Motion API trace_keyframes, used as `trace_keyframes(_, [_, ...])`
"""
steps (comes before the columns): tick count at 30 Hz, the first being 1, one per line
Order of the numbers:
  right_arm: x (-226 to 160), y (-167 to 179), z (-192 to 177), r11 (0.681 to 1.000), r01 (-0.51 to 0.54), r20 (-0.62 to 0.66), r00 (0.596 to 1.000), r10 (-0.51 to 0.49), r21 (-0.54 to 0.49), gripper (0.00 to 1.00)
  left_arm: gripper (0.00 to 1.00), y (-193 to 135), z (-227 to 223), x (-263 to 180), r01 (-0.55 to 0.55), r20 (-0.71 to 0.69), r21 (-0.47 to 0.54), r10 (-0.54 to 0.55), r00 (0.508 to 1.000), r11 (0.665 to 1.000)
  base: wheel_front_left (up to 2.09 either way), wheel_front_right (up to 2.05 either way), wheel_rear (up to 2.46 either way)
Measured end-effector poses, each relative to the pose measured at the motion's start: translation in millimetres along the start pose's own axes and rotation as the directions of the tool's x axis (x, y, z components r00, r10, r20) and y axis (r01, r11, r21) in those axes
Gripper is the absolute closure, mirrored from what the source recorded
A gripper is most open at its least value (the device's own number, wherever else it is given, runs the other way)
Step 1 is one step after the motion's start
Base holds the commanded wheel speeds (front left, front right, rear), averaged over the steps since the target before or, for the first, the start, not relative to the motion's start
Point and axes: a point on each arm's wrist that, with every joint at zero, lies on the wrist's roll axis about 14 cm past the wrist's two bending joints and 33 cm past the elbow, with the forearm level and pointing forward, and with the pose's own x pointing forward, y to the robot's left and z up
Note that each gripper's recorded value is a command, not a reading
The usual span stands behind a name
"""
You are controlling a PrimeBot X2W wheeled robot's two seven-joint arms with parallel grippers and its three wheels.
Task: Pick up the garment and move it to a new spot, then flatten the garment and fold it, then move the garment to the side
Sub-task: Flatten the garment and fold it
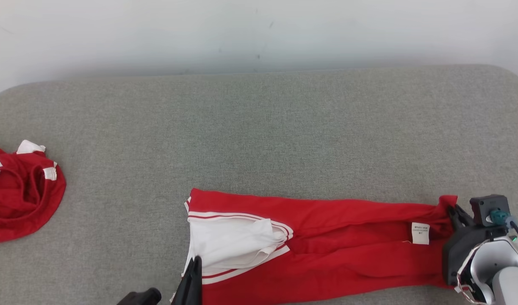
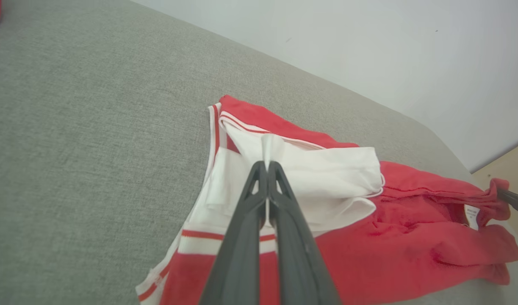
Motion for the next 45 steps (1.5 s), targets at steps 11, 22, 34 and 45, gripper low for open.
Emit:
trace_keyframes(11, [-18,-2,-18,0.999,-0.011,-0.034,0.999,0.01,-0.041,0.0,1.0,10,-19,-19,-0.037,-0.061,0.005,0.037,0.997,0.999,0.0,0.0,0.0])
trace_keyframes(22, [-44,-16,-19,0.998,0.042,0.006,0.999,-0.043,0.039,0.0,0.0,24,-2,-24,-0.028,0.0,0.128,0.029,1.0,0.991,0.0,0.0,0.0])
trace_keyframes(34, [-68,-18,-19,0.976,0.073,-0.005,0.997,-0.073,0.205,0.0,0.0,26,69,-14,-0.017,0.213,0.253,-0.039,0.976,0.967,0.0,0.0,0.0])
trace_keyframes(45, [-69,-24,-16,0.966,0.093,-0.053,0.995,-0.082,0.242,0.0,0.0,30,91,-9,-0.026,0.274,0.295,-0.059,0.96,0.955,0.0,0.0,0.0])
